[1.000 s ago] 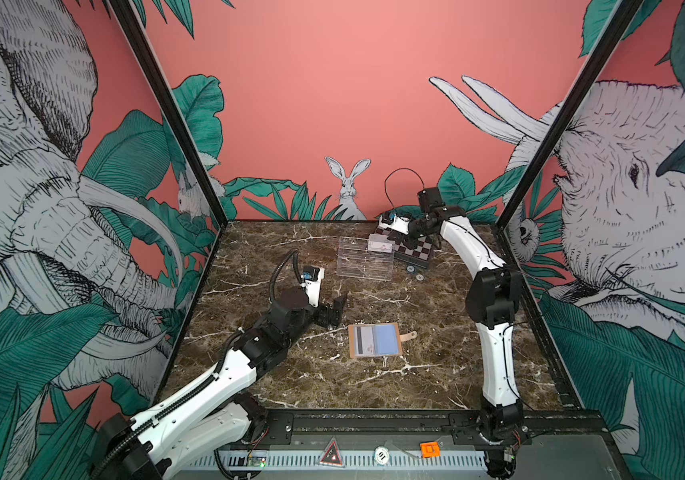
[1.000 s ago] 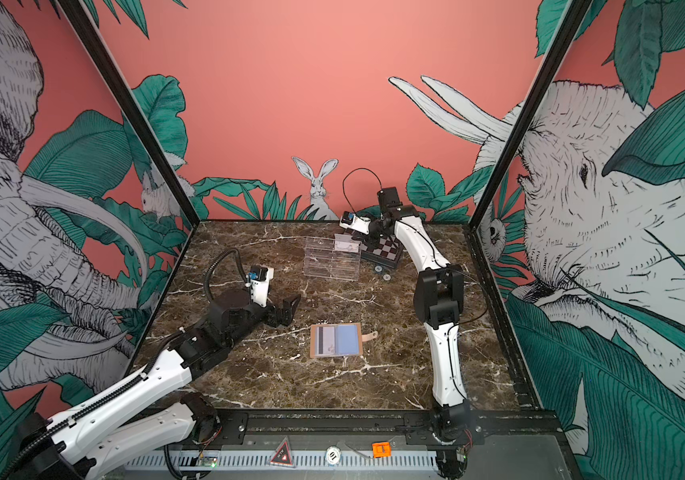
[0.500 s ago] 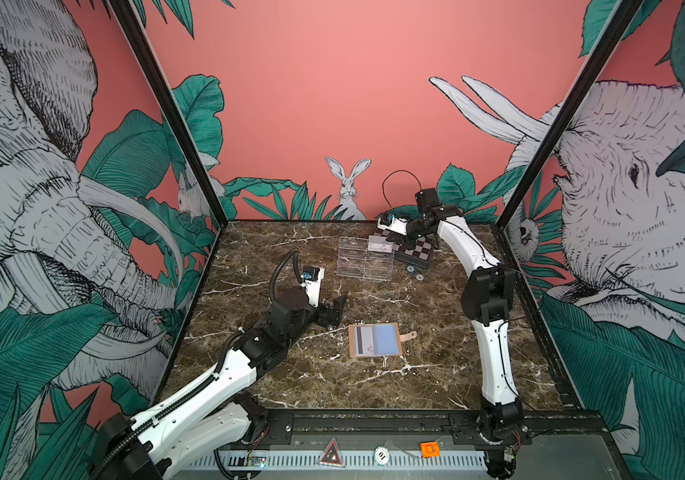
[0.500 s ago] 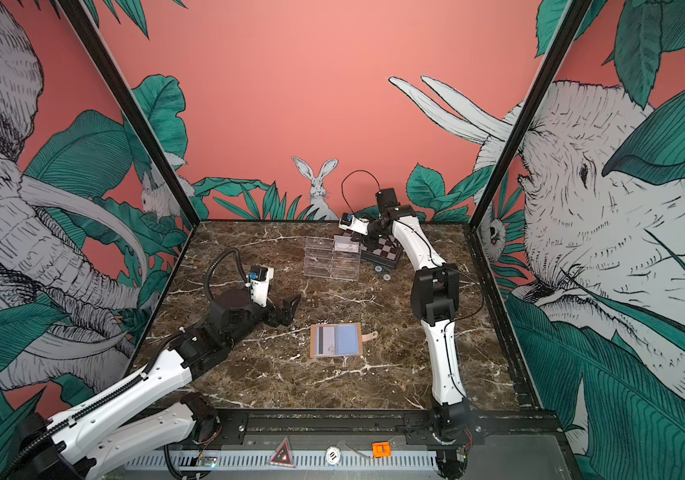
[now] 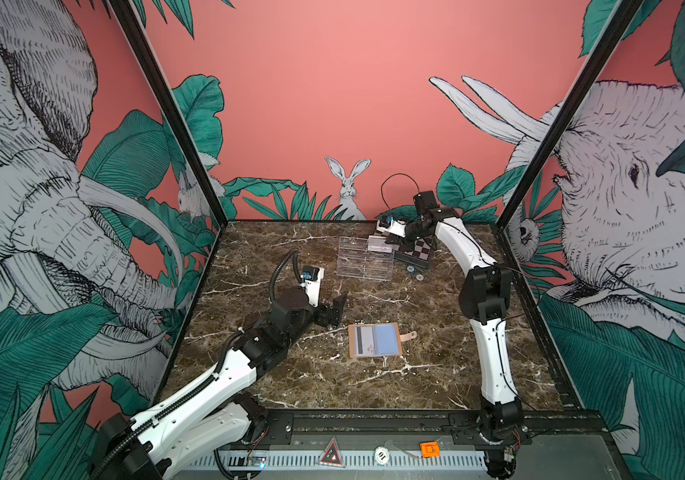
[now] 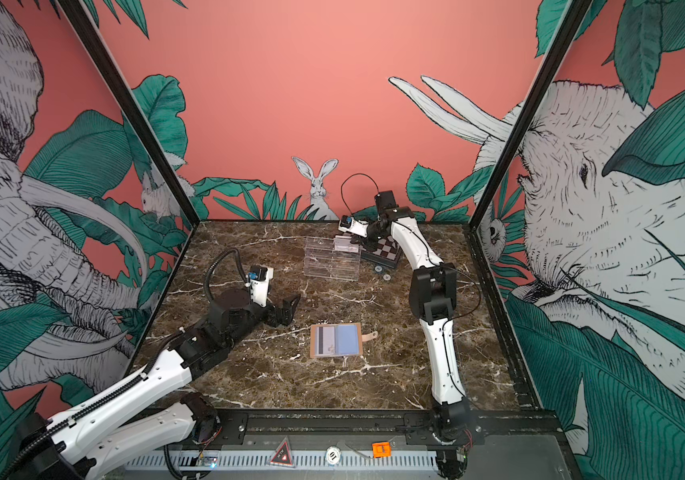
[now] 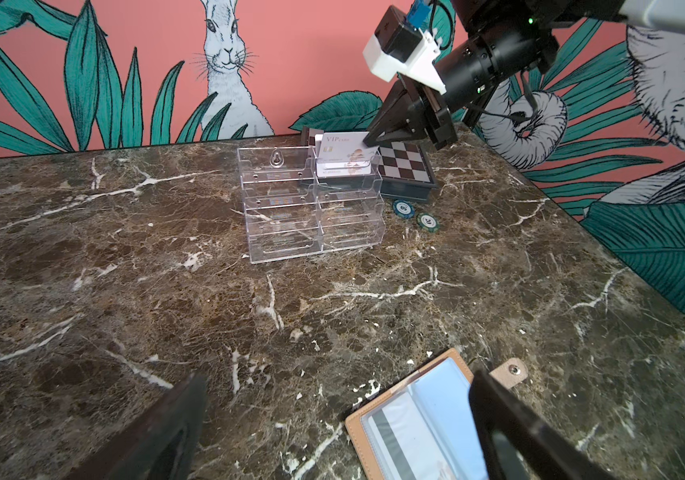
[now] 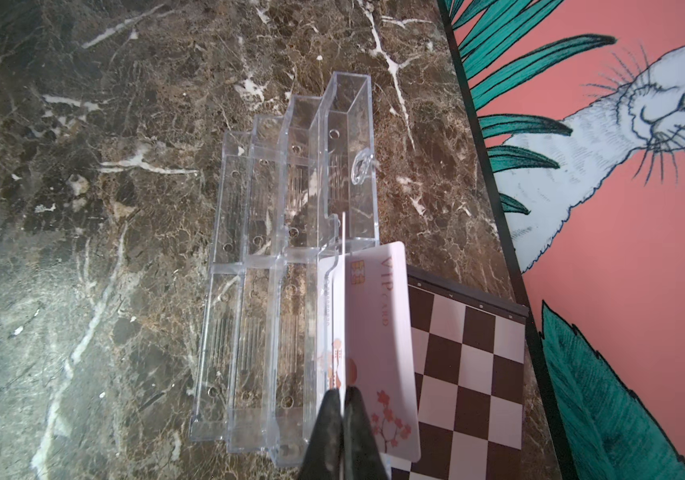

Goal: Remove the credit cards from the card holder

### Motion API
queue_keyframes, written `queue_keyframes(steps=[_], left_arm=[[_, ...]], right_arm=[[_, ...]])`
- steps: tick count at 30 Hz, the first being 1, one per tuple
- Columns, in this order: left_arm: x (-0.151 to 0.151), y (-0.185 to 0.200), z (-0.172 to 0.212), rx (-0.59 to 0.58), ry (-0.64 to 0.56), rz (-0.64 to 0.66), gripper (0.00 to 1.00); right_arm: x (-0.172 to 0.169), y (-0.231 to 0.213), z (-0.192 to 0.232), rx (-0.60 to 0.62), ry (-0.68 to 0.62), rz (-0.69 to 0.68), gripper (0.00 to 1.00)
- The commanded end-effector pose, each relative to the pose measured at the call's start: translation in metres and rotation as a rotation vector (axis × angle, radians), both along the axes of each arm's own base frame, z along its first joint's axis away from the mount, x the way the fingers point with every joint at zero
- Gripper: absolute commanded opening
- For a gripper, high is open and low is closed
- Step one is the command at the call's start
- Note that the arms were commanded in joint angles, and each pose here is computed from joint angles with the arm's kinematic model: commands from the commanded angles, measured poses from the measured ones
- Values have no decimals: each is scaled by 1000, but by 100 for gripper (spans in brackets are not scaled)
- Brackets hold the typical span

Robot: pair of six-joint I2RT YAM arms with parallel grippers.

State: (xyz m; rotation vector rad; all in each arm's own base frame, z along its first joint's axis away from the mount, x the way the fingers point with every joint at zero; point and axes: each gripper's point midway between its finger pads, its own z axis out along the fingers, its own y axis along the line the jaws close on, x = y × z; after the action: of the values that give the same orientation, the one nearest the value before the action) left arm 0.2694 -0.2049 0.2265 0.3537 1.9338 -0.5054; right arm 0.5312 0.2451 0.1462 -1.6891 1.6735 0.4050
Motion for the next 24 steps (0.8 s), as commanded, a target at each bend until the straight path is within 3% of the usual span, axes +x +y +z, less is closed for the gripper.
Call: queue_keyframes(steps=[1,6,18,24], left_arm=[[2,2,10,-15,-22,12,99],[2,2,9,-15,-19,11,99],[0,1,7,-30,-3,10,99],[-1,1,8,-45,5,10,99]], right_arm=[[2,2,3,25,2,5,0],[3,3,2,29,5,-2,0],[17,5,21,70,-34,-64,20],[26,5,60,114,-121,-107,29]])
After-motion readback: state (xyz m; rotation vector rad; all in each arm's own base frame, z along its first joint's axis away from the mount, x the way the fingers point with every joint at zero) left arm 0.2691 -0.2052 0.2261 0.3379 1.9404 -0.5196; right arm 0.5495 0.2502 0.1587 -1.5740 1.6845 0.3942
